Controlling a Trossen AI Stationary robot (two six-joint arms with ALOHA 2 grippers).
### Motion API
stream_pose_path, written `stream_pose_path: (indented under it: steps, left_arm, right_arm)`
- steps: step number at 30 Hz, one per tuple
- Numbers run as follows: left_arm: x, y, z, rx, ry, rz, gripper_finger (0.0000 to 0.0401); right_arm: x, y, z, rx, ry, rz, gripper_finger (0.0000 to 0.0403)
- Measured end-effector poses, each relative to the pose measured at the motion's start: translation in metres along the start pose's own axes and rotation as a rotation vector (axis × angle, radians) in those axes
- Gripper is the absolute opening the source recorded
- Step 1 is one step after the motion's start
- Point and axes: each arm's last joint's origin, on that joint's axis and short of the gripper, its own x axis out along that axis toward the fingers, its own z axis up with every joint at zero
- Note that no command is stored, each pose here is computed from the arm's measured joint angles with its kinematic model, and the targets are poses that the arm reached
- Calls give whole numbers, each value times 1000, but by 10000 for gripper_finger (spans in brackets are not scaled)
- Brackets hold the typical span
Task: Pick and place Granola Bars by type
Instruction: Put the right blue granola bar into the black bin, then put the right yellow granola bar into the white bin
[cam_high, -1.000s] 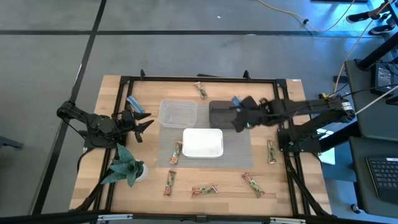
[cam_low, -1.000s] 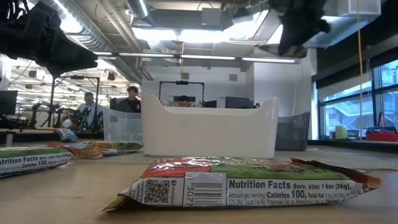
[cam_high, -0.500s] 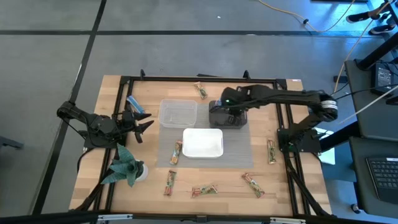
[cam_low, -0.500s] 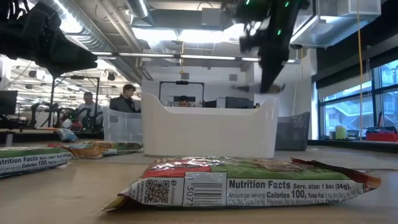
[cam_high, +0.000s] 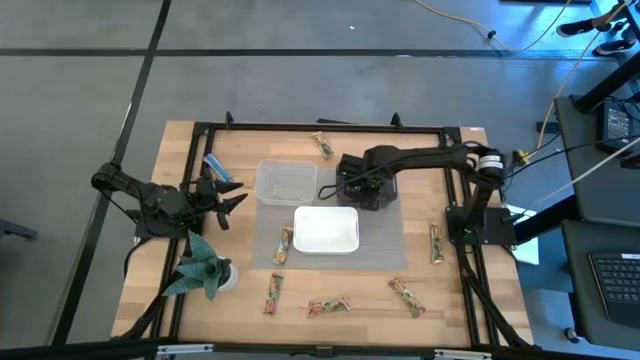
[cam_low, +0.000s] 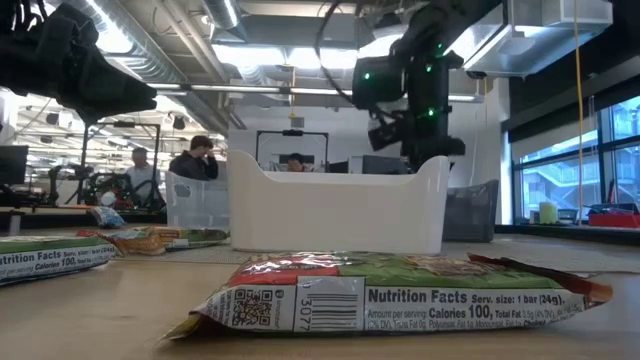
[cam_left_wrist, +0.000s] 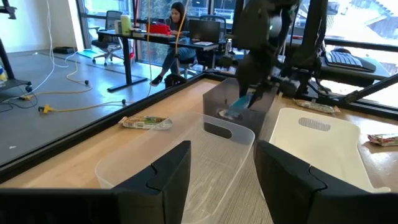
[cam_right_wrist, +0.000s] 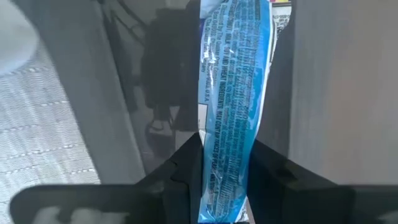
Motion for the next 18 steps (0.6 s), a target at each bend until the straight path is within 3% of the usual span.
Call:
stream_pose_path:
  steps: [10,15,18]
  left_arm:
    - [0,0,0,0,0,1,169]
    - [0,0,0,0,0,0,169]
    - [0,0,0,0,0,0,169]
  right_arm:
    - [12,0,2,45,33,26,108]
    - [4,-1,1,63,1,38,147]
    - [-6,-3,-1,89,-23,-19,173]
